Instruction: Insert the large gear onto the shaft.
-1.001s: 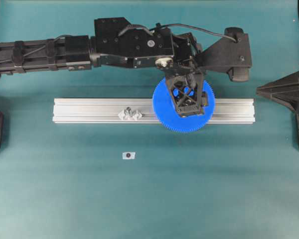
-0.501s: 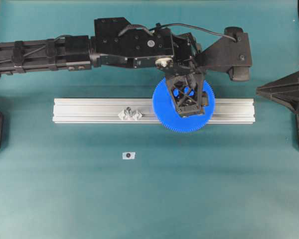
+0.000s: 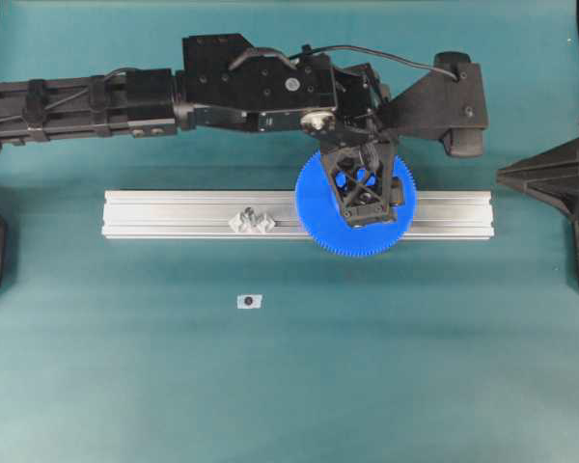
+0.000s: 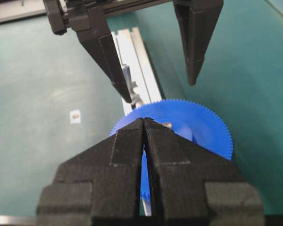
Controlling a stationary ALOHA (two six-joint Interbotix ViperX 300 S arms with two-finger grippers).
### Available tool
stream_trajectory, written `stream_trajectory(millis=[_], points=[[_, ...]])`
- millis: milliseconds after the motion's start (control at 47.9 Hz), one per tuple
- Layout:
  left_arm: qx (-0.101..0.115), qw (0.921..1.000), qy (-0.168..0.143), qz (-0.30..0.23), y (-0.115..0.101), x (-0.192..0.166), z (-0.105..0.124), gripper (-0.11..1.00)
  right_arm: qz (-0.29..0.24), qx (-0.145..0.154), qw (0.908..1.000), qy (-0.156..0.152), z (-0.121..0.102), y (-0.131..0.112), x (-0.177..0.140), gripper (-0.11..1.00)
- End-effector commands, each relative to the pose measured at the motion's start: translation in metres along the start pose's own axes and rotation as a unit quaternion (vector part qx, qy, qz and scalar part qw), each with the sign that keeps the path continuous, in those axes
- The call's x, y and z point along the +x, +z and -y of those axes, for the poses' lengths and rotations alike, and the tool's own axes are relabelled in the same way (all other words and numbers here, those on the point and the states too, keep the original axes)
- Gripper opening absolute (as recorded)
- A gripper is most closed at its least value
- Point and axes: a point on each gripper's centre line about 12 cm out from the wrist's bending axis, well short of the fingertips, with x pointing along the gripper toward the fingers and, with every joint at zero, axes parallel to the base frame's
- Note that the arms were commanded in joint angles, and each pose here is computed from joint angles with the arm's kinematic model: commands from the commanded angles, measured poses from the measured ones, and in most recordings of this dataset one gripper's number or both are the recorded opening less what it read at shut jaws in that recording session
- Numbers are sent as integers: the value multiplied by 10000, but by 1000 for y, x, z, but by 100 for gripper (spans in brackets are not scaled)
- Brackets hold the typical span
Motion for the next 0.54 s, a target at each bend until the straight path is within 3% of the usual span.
stream_trajectory(millis=[0,522], points=[[5,9993,16,368,12,-32,1,84,38,46,10000,4,-1,4,1,8],[4,9991,19,429,17,-31,0,84,55,47,10000,-1,0,4,1,8]])
